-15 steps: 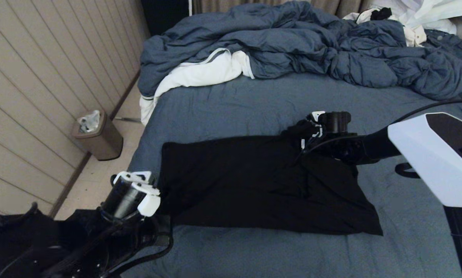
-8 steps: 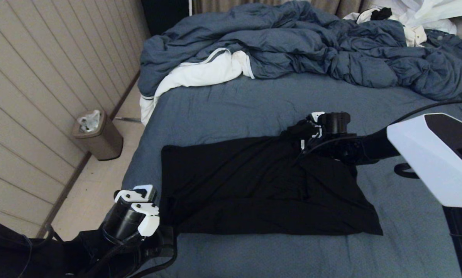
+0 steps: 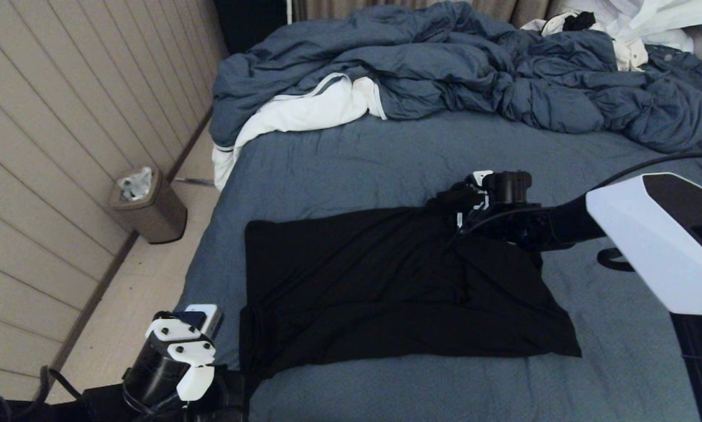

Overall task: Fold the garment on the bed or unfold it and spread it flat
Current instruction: Unford the black T-shirt

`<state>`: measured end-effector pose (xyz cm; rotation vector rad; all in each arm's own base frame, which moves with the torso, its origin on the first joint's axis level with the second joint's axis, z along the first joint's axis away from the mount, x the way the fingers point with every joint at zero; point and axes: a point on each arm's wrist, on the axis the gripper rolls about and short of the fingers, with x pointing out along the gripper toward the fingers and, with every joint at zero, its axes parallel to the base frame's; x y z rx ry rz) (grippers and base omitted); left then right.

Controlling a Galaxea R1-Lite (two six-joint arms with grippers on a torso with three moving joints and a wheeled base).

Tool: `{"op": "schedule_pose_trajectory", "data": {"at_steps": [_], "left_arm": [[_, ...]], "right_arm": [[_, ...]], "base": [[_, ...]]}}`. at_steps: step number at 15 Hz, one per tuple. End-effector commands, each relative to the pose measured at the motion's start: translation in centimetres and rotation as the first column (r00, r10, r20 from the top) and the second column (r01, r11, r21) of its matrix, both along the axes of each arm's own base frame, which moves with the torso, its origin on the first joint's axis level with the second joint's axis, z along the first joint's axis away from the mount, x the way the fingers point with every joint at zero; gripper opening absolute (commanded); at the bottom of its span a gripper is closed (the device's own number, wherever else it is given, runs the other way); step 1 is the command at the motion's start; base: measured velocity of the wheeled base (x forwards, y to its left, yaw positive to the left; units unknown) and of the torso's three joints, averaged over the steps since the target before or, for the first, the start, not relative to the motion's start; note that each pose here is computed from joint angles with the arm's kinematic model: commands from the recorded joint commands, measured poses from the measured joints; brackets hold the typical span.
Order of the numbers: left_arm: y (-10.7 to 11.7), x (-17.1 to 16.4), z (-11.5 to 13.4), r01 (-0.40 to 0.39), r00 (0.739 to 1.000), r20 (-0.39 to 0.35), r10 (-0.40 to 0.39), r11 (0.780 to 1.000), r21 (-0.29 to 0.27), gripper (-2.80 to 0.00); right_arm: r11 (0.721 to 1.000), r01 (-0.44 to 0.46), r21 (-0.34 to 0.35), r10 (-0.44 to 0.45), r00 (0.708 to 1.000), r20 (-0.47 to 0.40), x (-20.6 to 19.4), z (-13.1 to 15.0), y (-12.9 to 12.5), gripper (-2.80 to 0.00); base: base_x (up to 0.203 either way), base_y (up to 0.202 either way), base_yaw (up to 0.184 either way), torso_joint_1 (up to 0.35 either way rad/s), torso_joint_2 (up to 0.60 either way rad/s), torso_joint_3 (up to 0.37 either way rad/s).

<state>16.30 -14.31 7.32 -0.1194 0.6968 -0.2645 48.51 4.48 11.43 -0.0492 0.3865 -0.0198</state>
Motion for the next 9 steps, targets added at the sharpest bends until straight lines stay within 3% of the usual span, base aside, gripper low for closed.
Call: {"op": "schedule_pose_trajectory", "data": {"at_steps": [1,7,9], "left_arm": [[0.4,-0.5,2.0,0.007,0.997,0.072,-0.003,0.999,-0.054,0.00],[-6.0,6.7,4.3,0.010,0.993,0.120,0.001,0.996,-0.089,0.00],[-8.3,9.3,3.6,0.008,0.995,0.097,-0.001,0.998,-0.068,0.00]], "right_arm": [[1.000,-0.001,0.000,0.001,1.000,-0.004,-0.1,-0.2,0.1,0.00],[0.999,0.033,0.000,-0.033,0.999,0.012,-0.3,2.3,-1.7,0.00],[0.999,0.039,0.006,-0.039,0.996,-0.079,-2.0,3.9,-2.9,0.00]], "base": [[0.000,0.000,0.000,0.000,0.00,0.000],[0.000,0.000,0.000,0.000,0.00,0.000],[0.000,0.000,0.000,0.000,0.00,0.000]]}}
